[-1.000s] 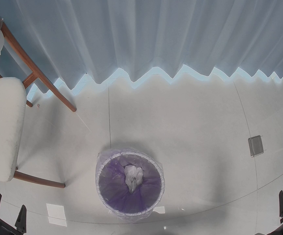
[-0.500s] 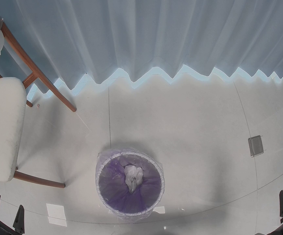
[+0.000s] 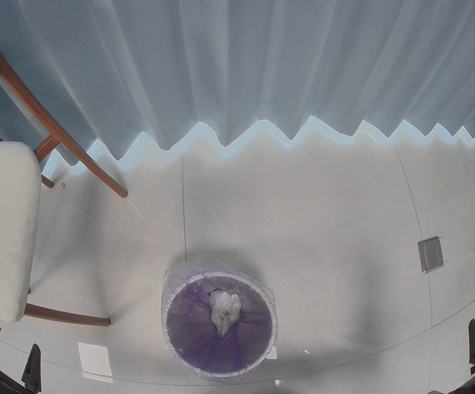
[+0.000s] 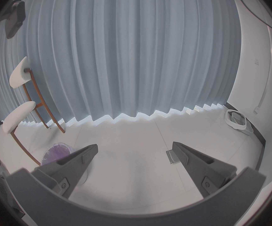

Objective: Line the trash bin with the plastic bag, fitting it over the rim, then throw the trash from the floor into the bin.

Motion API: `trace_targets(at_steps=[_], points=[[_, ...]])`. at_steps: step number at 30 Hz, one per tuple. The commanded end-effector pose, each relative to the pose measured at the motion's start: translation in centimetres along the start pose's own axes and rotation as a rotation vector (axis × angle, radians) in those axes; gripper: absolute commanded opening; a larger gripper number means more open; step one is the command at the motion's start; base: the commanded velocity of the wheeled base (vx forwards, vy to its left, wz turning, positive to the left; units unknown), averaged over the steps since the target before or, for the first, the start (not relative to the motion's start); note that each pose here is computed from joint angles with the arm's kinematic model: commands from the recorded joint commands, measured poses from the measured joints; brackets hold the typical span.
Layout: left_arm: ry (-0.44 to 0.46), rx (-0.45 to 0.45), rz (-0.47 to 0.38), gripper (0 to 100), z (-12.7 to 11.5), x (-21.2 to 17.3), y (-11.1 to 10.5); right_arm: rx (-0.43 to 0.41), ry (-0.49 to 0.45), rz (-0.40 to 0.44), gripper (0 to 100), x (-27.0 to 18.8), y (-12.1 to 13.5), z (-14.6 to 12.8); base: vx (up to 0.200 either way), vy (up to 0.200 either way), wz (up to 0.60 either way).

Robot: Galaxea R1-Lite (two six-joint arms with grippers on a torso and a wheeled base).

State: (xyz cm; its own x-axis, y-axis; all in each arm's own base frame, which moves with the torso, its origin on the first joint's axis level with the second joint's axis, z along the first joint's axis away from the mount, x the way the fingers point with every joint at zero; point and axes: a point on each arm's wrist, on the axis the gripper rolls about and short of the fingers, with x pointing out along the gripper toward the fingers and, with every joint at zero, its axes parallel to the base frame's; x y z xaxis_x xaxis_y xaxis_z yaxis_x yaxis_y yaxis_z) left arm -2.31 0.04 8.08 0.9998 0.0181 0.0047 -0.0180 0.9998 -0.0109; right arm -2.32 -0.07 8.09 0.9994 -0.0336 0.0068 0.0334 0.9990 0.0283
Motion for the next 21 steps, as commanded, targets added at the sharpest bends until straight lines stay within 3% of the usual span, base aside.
trace_targets(at_steps=[1, 7, 10, 19, 21], points=[[0.005, -0.001, 0.000, 100, -0.51, 0.04, 0.01, -0.008, 0.005, 0.004, 100, 0.03, -0.01, -0.52, 0.000, 0.200, 0.00], [0.006, -0.001, 0.000, 100, -0.51, 0.05, 0.01, -0.014, 0.007, 0.004, 100, 0.03, -0.01, -0.54, 0.000, 0.200, 0.00], [0.005, -0.001, -0.001, 100, -0.51, 0.04, 0.01, -0.013, 0.007, 0.004, 100, 0.03, -0.01, -0.54, -0.200, 0.200, 0.00], [0.006, -0.004, 0.002, 100, -0.51, 0.05, 0.01, -0.014, 0.007, 0.004, 100, 0.03, -0.01, -0.54, 0.000, 0.000, 0.00], [0.005, -0.003, 0.002, 100, -0.51, 0.04, 0.01, -0.014, 0.007, 0.004, 100, 0.03, -0.01, -0.54, -0.200, 0.000, 0.00]])
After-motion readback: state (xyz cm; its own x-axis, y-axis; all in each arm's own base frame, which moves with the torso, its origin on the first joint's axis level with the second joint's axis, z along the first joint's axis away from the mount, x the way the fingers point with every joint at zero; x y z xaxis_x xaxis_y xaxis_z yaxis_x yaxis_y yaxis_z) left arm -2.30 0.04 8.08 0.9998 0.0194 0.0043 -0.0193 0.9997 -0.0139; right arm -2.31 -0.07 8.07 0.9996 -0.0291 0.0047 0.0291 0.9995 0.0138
